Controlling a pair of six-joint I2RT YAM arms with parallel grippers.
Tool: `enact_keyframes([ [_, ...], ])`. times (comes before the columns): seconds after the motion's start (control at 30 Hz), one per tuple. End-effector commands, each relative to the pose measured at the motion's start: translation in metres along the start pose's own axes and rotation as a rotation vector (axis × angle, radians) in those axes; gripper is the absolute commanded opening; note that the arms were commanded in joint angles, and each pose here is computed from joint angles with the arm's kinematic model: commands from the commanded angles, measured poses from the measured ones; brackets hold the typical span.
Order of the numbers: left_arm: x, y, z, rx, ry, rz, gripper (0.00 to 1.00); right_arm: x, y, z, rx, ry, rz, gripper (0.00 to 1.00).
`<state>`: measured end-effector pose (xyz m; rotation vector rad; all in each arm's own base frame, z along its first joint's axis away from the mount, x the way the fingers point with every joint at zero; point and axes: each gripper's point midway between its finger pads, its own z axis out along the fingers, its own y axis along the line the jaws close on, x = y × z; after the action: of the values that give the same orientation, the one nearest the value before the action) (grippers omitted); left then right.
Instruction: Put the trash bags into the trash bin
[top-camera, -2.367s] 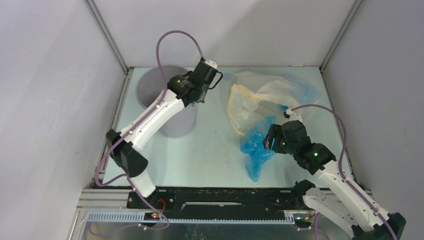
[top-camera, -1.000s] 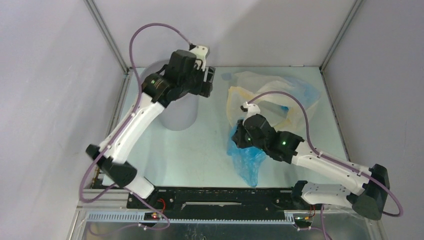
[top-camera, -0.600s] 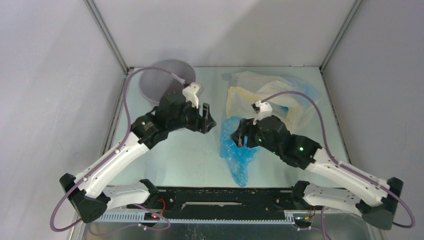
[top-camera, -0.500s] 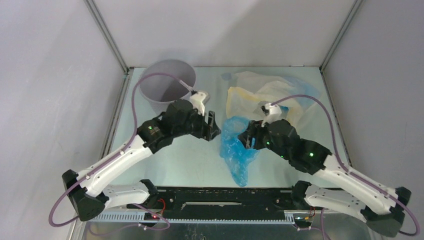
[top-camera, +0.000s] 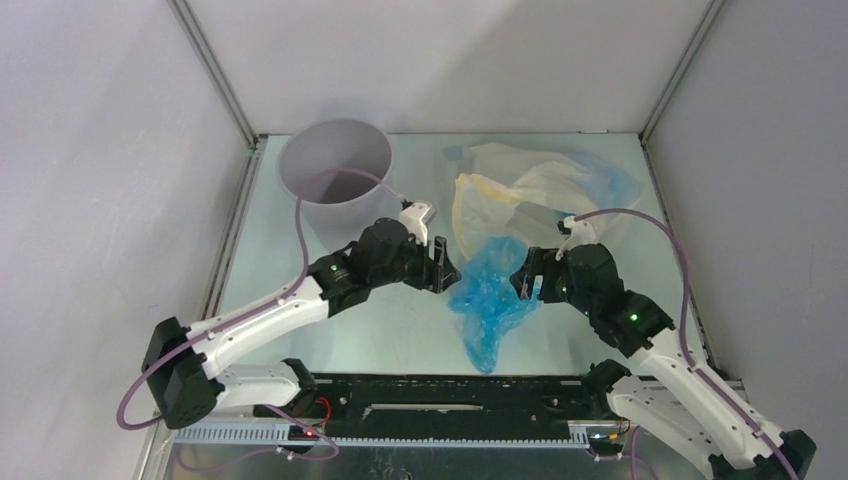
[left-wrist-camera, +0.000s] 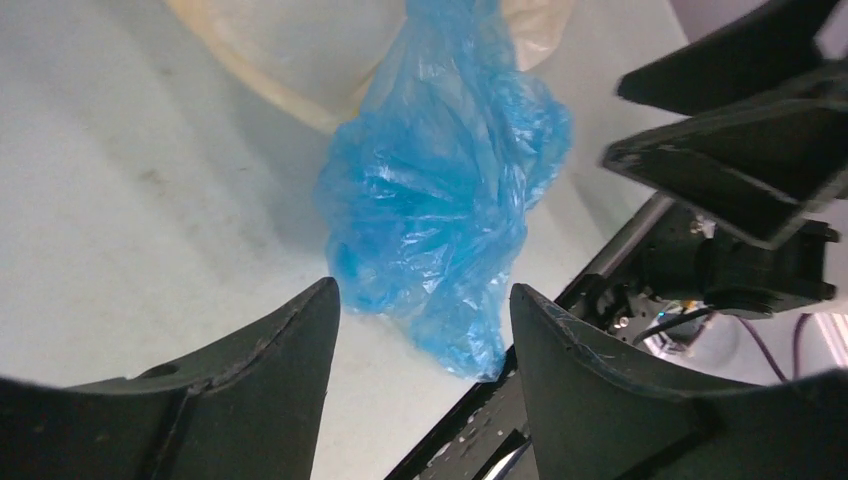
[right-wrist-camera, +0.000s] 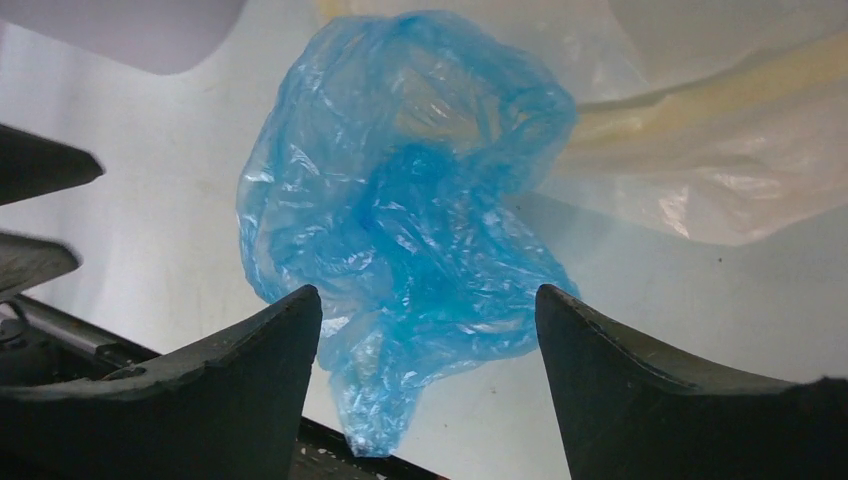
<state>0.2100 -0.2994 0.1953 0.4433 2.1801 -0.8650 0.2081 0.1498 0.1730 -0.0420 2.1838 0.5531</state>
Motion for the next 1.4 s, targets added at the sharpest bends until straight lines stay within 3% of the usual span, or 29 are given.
enact_keyframes([
  [0.0,-0.016,-0.042,0.01,0.174,-0.051,-0.007,0.7,0.011,-0.007,0.017,-0.01,0.046,0.005,0.79],
  [0.13,-0.012,-0.051,0.012,0.221,-0.05,0.0,0.68,0.024,0.003,0.031,-0.073,0.093,0.028,0.72],
  [0.2,-0.007,-0.053,0.013,0.239,-0.038,0.003,0.66,0.026,0.013,0.037,-0.104,0.101,0.025,0.63],
  [0.33,-0.001,-0.055,0.013,0.256,-0.029,0.023,0.58,0.026,0.051,0.042,-0.233,0.099,-0.004,0.45],
  [0.43,0.005,-0.054,0.015,0.261,-0.018,0.04,0.55,0.025,0.081,0.038,-0.353,0.093,-0.03,0.41],
  [0.53,0.006,-0.051,0.02,0.25,-0.016,0.043,0.53,0.019,0.089,0.029,-0.394,0.063,-0.044,0.41],
  [0.7,0.002,-0.051,0.032,0.243,-0.031,0.05,0.5,0.015,0.07,0.017,-0.314,0.024,-0.053,0.43],
  [0.73,0.002,-0.053,0.035,0.251,-0.028,0.052,0.49,0.015,0.064,0.015,-0.29,0.015,-0.052,0.5],
  [0.8,0.003,-0.059,0.039,0.273,-0.019,0.061,0.49,0.012,0.05,0.01,-0.225,-0.013,-0.028,0.74],
  [0.87,0.003,-0.064,0.043,0.283,-0.016,0.076,0.49,0.009,0.036,0.004,-0.171,-0.047,-0.011,0.82],
  [1.13,0.006,-0.09,0.061,0.314,0.012,0.146,0.51,-0.009,-0.04,-0.022,0.14,-0.209,0.158,0.73],
  [1.37,0.013,-0.08,0.083,0.202,0.061,0.181,0.51,-0.006,-0.052,-0.029,0.169,-0.215,0.164,0.72],
])
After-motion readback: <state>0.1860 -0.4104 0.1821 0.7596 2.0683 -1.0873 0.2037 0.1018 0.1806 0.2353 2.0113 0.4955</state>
